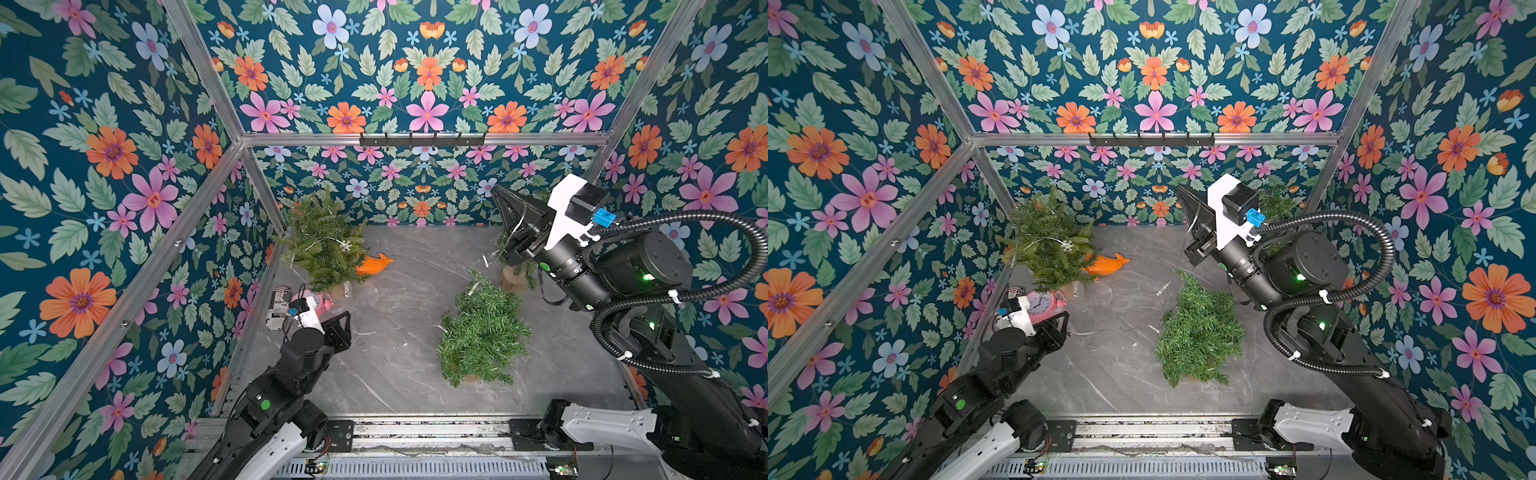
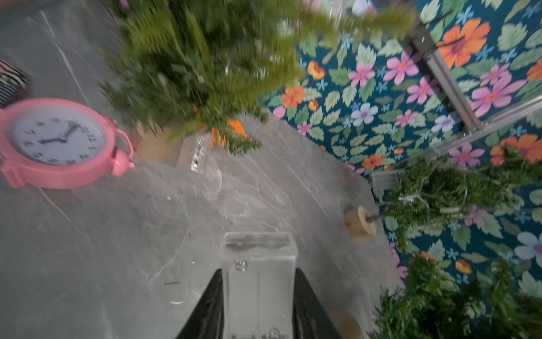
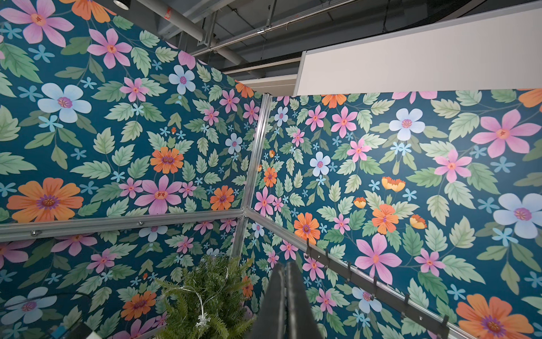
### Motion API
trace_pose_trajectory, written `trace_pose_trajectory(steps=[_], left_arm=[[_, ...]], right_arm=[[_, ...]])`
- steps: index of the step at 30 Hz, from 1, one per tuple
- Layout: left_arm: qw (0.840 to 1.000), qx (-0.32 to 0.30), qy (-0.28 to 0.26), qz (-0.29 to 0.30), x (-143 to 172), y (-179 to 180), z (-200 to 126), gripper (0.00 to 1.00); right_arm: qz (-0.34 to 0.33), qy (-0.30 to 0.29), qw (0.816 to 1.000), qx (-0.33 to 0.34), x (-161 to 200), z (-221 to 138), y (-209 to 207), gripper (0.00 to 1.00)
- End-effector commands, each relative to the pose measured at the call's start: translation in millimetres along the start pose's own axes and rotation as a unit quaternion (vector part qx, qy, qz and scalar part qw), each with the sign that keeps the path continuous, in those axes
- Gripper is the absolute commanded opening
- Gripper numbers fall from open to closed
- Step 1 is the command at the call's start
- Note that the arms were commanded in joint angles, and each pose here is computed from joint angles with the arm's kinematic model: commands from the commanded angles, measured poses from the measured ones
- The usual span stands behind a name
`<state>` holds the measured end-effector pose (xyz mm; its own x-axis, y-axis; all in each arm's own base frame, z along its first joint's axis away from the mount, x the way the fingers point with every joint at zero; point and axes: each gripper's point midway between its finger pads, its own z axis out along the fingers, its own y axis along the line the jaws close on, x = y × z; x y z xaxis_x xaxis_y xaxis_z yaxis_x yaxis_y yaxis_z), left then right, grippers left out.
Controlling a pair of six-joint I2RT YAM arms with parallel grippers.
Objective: Wrap string light around the christmas tree
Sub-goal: Wrap the light string around the Christmas tree.
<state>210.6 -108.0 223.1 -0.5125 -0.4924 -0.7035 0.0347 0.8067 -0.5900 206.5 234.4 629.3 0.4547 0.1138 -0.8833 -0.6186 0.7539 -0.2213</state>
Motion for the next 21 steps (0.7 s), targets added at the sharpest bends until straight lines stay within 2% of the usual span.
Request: trace_pose_trajectory(steps=[1, 4, 11, 16, 21], left_arm=[[0.999, 0.035, 0.032, 0.003, 18, -9, 9, 0.1], [0.999, 0.015, 0.045, 0.007, 32, 6, 16, 0.13], [0.997, 0.008, 0.076, -0.007, 66, 24, 35, 0.11], [0.997, 0.003, 0.075, -0.033, 81, 37, 45, 0.14], [0.996, -0.021, 0.065, -0.051, 87, 53, 49, 0.27]], right_arm=[[-0.009, -0.004, 1.0, -0.005, 3, 6, 4, 0.02], [-0.012, 0.008, 1.0, -0.006, 17, 13, 8, 0.02], [-0.019, 0.033, 0.999, -0.028, 49, 26, 24, 0.02], [-0.023, 0.047, 0.998, -0.03, 66, 32, 29, 0.01], [-0.02, 0.056, 0.998, -0.037, 78, 36, 35, 0.01]])
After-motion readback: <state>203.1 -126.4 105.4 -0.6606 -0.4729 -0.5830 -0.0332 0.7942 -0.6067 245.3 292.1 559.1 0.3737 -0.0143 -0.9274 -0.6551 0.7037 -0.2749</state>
